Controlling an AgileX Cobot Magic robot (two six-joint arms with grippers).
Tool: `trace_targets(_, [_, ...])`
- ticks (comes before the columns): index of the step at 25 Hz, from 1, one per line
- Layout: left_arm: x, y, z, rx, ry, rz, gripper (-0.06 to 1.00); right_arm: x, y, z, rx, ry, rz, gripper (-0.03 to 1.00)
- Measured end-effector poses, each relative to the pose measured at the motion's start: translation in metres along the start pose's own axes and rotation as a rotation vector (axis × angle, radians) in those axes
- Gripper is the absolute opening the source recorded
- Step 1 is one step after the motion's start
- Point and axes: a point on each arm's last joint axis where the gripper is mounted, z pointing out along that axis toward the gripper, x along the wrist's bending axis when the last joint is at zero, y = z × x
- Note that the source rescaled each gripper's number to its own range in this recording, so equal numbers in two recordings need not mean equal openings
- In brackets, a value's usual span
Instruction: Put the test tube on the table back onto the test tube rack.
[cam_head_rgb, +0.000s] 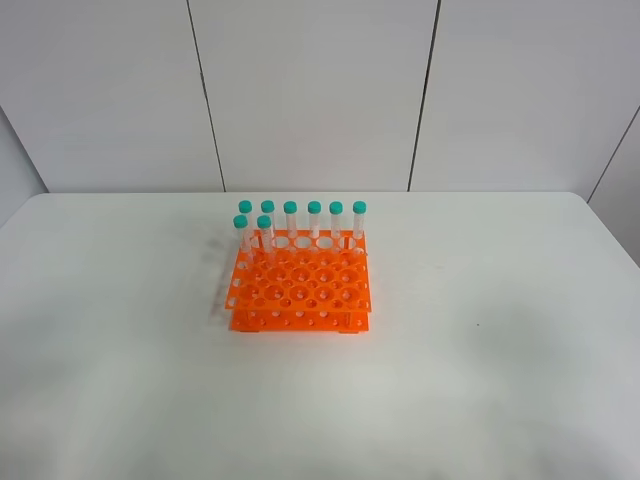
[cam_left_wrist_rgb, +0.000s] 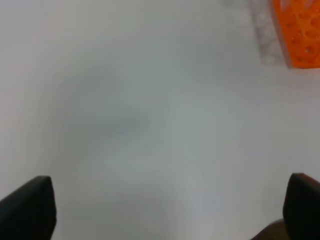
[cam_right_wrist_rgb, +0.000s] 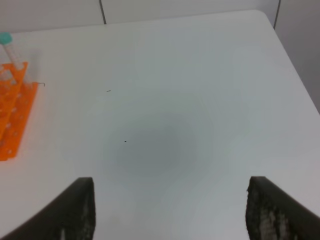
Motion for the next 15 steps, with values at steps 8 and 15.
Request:
trace_targets(8, [0.0, 0.0, 0.0, 0.0, 0.0, 0.0, 1.0, 0.0, 0.0, 0.0, 0.0, 0.0, 0.0, 0.84])
trace_targets(15, [0.0, 0.0, 0.0, 0.0, 0.0, 0.0, 1.0, 0.0, 0.0, 0.0, 0.0, 0.0, 0.0, 0.84])
